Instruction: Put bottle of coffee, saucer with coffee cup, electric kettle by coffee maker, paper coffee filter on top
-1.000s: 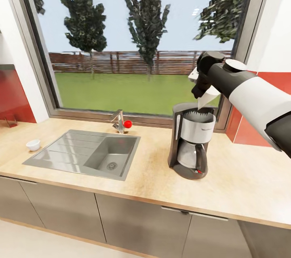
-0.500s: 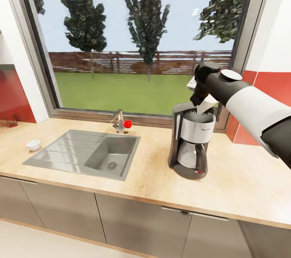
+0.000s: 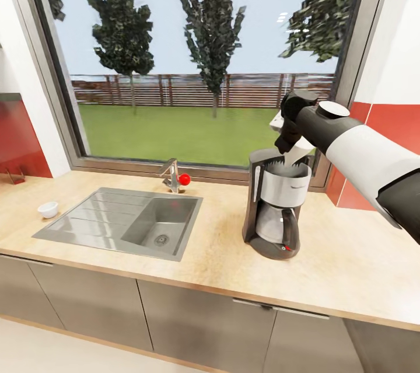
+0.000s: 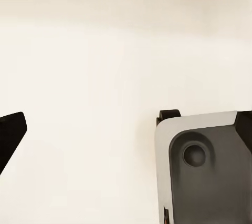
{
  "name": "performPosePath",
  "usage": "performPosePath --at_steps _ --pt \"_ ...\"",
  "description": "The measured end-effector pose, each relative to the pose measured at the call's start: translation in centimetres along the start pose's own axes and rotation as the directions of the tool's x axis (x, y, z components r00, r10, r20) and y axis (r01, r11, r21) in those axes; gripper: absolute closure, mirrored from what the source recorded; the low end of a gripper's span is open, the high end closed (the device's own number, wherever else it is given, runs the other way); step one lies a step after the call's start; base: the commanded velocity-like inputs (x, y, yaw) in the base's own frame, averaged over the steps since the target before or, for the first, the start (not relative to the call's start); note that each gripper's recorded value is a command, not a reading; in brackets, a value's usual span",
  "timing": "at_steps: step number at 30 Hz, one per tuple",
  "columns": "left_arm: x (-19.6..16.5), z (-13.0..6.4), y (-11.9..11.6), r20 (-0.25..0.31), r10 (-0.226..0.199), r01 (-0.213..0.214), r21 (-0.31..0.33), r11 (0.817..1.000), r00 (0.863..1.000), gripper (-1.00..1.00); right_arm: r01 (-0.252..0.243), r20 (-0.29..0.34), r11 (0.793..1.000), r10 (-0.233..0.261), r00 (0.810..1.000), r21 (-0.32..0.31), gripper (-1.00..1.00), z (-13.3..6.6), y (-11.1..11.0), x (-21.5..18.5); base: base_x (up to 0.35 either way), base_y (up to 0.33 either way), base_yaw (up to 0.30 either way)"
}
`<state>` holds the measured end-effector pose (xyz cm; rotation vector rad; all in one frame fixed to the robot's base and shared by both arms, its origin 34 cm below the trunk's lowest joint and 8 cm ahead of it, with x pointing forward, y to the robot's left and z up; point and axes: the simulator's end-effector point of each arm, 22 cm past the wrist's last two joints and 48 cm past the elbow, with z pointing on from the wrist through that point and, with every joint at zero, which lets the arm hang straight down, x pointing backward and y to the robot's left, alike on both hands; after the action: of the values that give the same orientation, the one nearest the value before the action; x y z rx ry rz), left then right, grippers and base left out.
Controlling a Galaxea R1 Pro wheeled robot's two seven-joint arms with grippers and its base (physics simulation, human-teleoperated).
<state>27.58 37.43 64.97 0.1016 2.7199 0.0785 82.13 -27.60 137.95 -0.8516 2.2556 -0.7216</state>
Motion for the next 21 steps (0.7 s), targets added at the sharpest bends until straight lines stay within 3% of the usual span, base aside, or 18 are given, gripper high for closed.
performPosePath --at_steps 8,21 --pt "0.0 0.0 0.0 0.0 0.0 0.0 -0.001 1.0 1.0 -1.0 0.016 -0.022 0.999 -0.015 1.0 0.046 1.0 0.0 -1.0 0.4 0.0 0.0 0.0" --pt "0.0 0.0 0.0 0.0 0.0 0.0 -0.001 1.0 1.0 -1.0 0.018 -0.026 0.999 -0.017 1.0 0.051 1.0 0.0 -1.1 0.5 0.0 0.0 0.0"
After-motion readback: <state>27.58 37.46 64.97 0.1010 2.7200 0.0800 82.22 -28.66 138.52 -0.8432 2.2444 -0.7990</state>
